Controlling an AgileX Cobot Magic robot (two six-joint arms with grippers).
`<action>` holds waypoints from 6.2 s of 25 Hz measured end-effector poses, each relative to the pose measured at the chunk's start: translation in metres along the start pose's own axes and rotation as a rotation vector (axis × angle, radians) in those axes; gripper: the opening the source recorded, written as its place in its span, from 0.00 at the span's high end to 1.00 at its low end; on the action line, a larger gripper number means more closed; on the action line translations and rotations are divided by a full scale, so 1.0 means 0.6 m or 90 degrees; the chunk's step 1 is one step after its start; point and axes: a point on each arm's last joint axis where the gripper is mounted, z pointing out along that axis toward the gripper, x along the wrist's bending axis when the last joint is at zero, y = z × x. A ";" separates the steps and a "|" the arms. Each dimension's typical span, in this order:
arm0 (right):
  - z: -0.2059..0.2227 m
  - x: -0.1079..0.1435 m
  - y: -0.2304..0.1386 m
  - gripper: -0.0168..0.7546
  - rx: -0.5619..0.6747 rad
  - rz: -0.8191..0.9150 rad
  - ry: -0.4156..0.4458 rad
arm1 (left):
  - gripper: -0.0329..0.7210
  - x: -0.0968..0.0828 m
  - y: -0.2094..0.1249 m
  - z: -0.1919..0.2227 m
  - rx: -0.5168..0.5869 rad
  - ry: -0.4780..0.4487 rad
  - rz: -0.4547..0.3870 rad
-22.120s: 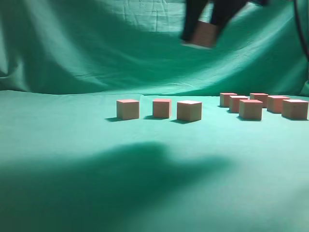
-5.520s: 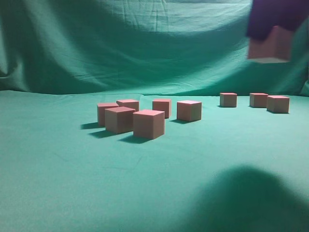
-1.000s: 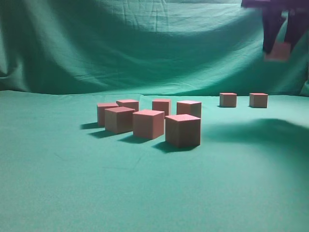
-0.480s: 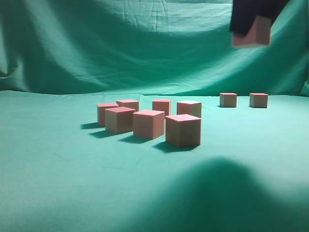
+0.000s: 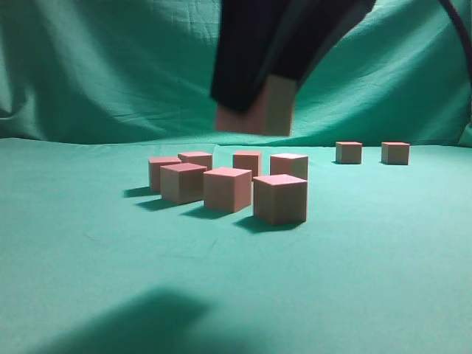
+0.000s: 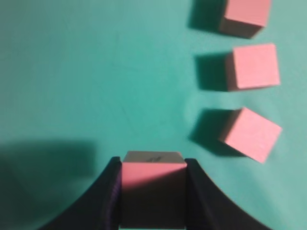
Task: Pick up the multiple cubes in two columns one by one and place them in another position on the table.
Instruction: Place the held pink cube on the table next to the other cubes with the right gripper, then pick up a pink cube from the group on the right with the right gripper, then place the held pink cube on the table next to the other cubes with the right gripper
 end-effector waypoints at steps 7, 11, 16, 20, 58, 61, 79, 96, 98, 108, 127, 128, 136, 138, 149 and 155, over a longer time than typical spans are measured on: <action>0.052 0.000 -0.002 0.66 0.041 0.032 0.003 | 0.96 0.000 0.000 0.000 0.000 0.000 0.000; 0.062 -0.003 -0.001 0.66 0.040 0.032 -0.006 | 0.96 0.000 0.000 0.000 0.000 0.000 0.000; 0.076 -0.016 -0.005 0.66 0.060 0.055 -0.054 | 0.96 0.000 0.000 0.000 0.000 0.000 0.000; 0.075 -0.023 -0.006 0.66 0.060 0.057 -0.086 | 0.96 0.000 0.000 0.000 0.000 0.000 0.000; -0.006 -0.027 0.077 0.23 0.191 0.085 -0.101 | 0.96 0.000 0.000 0.000 0.000 0.000 0.000; -0.043 -0.031 0.108 0.23 0.161 0.068 -0.120 | 0.96 0.000 0.000 0.000 0.000 0.000 0.000; -0.163 -0.364 0.108 0.23 -0.036 0.413 -0.312 | 0.96 0.000 0.000 0.000 0.000 0.000 0.000; 0.050 -0.540 0.088 0.23 -0.082 0.483 -0.185 | 0.96 0.000 0.000 0.000 0.000 0.000 0.000; 0.062 -0.544 0.086 0.23 -0.084 0.470 -0.189 | 0.96 0.000 0.000 0.000 0.000 0.000 0.000; 0.073 -0.557 0.088 0.23 -0.114 0.453 -0.217 | 0.96 0.000 0.000 0.000 0.000 0.000 0.000; 0.087 -0.557 0.082 0.65 -0.092 0.458 -0.210 | 0.96 0.000 0.000 0.000 0.000 0.000 0.000; 0.073 -0.554 0.086 0.65 -0.094 0.456 -0.210 | 0.96 0.000 0.000 0.000 0.000 0.000 0.000; -0.115 -0.485 0.126 0.65 -0.157 0.457 -0.165 | 0.96 0.000 0.000 0.000 0.000 0.000 0.000; -0.159 -0.457 0.129 0.65 -0.163 0.441 -0.136 | 0.96 0.000 0.000 0.000 0.000 0.000 0.000; -0.334 -0.308 0.120 0.65 -0.208 0.315 -0.110 | 0.96 0.000 0.000 0.000 0.000 0.000 0.000; -0.295 -0.176 0.110 0.65 -0.145 0.187 -0.032 | 0.96 0.000 0.000 0.000 0.000 0.000 0.000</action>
